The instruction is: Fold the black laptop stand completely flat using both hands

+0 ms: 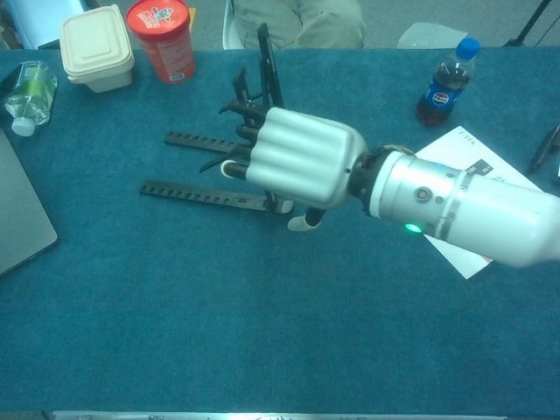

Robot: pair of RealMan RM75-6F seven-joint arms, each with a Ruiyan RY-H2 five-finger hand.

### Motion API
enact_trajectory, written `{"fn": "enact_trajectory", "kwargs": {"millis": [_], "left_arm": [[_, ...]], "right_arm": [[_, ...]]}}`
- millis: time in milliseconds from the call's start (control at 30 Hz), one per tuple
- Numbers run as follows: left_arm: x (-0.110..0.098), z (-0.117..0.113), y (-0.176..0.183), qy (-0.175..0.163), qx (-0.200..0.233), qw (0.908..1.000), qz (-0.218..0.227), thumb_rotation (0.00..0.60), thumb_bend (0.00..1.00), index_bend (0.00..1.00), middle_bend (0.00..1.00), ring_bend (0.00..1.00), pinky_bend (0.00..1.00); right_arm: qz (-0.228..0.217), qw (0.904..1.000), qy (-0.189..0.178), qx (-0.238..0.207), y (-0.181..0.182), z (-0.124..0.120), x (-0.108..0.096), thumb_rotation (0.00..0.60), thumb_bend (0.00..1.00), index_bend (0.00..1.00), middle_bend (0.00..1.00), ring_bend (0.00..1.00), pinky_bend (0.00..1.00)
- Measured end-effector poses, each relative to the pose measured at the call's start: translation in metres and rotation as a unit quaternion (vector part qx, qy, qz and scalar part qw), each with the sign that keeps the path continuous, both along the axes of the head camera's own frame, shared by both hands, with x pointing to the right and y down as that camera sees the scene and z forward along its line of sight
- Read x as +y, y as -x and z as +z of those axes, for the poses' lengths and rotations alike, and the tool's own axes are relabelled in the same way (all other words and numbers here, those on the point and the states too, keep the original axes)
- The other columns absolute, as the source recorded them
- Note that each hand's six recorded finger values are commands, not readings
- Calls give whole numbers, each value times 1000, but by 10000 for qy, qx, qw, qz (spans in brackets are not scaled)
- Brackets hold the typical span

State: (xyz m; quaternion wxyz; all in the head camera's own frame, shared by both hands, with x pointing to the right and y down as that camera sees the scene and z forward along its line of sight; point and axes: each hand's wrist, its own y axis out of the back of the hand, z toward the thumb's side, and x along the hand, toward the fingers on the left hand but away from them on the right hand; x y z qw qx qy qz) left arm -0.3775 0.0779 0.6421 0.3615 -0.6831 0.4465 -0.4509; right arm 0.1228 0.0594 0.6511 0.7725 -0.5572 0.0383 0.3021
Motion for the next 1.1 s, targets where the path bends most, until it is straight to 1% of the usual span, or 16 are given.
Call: {"fn": "enact_trajectory", "kwargs": {"millis": [267,533,667,800,900,1000,1100], "left_arm": [[-2,4,-8,49,44,9998,165,600,267,63,157,55,67],[-3,4,-19,60,89,9993,363,600,267,64,157,55,67],[-5,5,-24,109,222,9988,414,600,267,64,156,55,67],[-8,5,-31,241,598,9970,428,600,267,64,156,55,67],[-11,4,-39,391,1009,9930,471,600,267,63,155,55,67],[-14,5,-51,614,1438,9860,578,600,267,64,153,55,67],[-17,5,-62,841,1702,9793,698,600,267,63,151,55,67]], "right_arm": [[93,10000,-6,-1,-25,-7,21,350,132,205,310,193,15],[305,9995,23,-73,-44,-13,33,350,131,205,310,193,15],[389,9992,58,-113,-52,-15,38,350,131,205,310,193,15],[429,9990,62,-113,-59,-16,42,350,130,205,310,193,15],[485,9987,85,-100,-65,-16,44,350,130,205,310,193,15],[518,9985,124,-131,-68,-16,46,350,130,205,310,193,15],[593,9979,170,-210,-71,-17,47,350,130,205,310,193,15]]}}
